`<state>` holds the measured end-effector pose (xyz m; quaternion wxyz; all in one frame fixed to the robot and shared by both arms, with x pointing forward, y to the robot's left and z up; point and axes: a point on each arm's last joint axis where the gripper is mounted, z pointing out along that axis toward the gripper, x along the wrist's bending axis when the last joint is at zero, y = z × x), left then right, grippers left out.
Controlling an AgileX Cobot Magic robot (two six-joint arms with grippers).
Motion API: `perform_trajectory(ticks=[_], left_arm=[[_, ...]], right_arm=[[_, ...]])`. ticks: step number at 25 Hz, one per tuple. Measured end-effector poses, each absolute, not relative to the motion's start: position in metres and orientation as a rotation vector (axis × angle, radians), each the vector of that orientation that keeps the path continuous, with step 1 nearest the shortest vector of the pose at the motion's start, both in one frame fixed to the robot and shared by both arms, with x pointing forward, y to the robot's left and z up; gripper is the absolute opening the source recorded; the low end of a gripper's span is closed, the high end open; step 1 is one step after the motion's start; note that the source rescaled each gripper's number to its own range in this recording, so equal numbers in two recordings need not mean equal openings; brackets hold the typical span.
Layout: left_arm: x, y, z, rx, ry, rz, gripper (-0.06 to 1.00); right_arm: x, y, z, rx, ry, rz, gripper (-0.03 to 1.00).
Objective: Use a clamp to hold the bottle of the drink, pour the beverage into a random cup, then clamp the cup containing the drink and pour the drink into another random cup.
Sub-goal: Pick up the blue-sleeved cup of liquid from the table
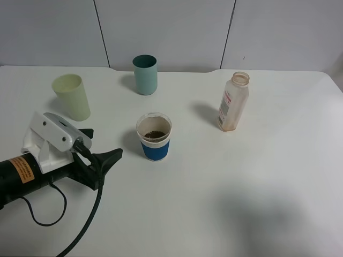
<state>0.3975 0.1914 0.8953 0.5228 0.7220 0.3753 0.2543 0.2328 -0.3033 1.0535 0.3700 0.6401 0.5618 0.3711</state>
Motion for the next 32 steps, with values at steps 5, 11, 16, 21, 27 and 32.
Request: perform_trajectory(ticks=[5,11,16,21,27,32], left_arm=[[0.397,0.19,0.883,1.78,0.909,0.576,0.61],[0.393,0.189,0.867,1.862,0.925,0.521,0.61],[0.395,0.186,0.864,1.875,0.908,0.502,0.61],[0.407,0.175,0.868,1.836,0.852,0.5,0.61],[0.417,0.165,0.866,1.814,0.84,0.462,0.61],[0.426,0.156,0.863,1.809,0.811,0.451,0.61]], right_arm=[[0.233,-0.303,1.054,1.642,1.441,0.952,1.0],[0.233,-0.303,1.054,1.642,1.441,0.952,1.0],[0.233,-0.303,1.054,1.642,1.441,0.952,1.0],[0.233,-0.303,1.054,1.642,1.441,0.952,1.0],[0.233,-0.303,1.054,1.642,1.441,0.952,1.0],[0.233,-0.303,1.054,1.642,1.441,0.952,1.0]])
